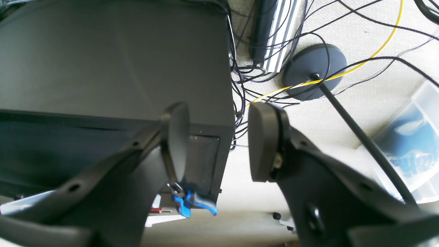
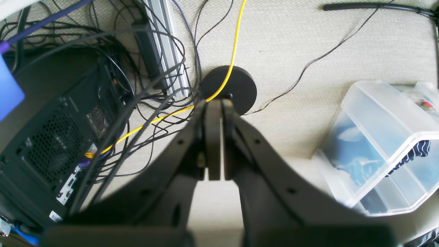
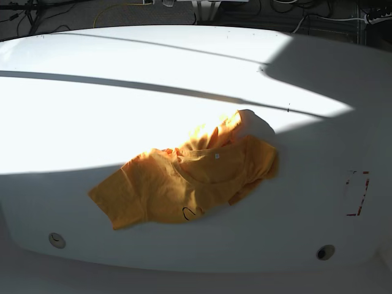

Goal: Fold the T-shirt properly

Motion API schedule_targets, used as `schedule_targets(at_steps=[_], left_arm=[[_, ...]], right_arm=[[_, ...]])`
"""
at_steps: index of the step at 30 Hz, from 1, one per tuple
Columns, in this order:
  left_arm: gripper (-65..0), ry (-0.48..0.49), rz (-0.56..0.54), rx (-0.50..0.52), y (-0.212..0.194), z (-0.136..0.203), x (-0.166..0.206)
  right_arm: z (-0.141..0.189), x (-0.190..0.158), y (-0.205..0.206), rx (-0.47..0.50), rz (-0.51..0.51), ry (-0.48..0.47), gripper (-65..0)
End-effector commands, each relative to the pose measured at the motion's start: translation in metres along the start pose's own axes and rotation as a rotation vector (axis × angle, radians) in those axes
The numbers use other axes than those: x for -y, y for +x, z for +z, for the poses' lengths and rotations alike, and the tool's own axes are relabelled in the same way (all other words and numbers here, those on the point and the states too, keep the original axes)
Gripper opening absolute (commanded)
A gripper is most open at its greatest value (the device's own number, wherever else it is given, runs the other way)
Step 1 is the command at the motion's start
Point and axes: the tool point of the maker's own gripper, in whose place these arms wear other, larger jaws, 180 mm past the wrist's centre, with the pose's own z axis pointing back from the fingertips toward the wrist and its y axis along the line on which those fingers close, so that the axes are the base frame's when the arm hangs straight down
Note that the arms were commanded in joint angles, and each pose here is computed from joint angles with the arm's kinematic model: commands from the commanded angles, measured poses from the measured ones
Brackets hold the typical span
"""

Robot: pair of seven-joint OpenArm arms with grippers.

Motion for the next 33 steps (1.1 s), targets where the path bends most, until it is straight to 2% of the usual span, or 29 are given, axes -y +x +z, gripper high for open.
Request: schedule_targets(at_steps=[1,33], left_arm=[[-39.7,0.017,-0.004,-0.025,-0.0159,0.0021,-0.0055],[-39.2,0.006,-0.015,-0.021,-0.0163,0.0021,-0.0026]], right_arm=[[0.0019,0.0014,-0.014,-0.021,0.006,-0.007,-64.7],[0.0029,0.0033,-0.019,-0.021,0.008,-0.007,-64.7]])
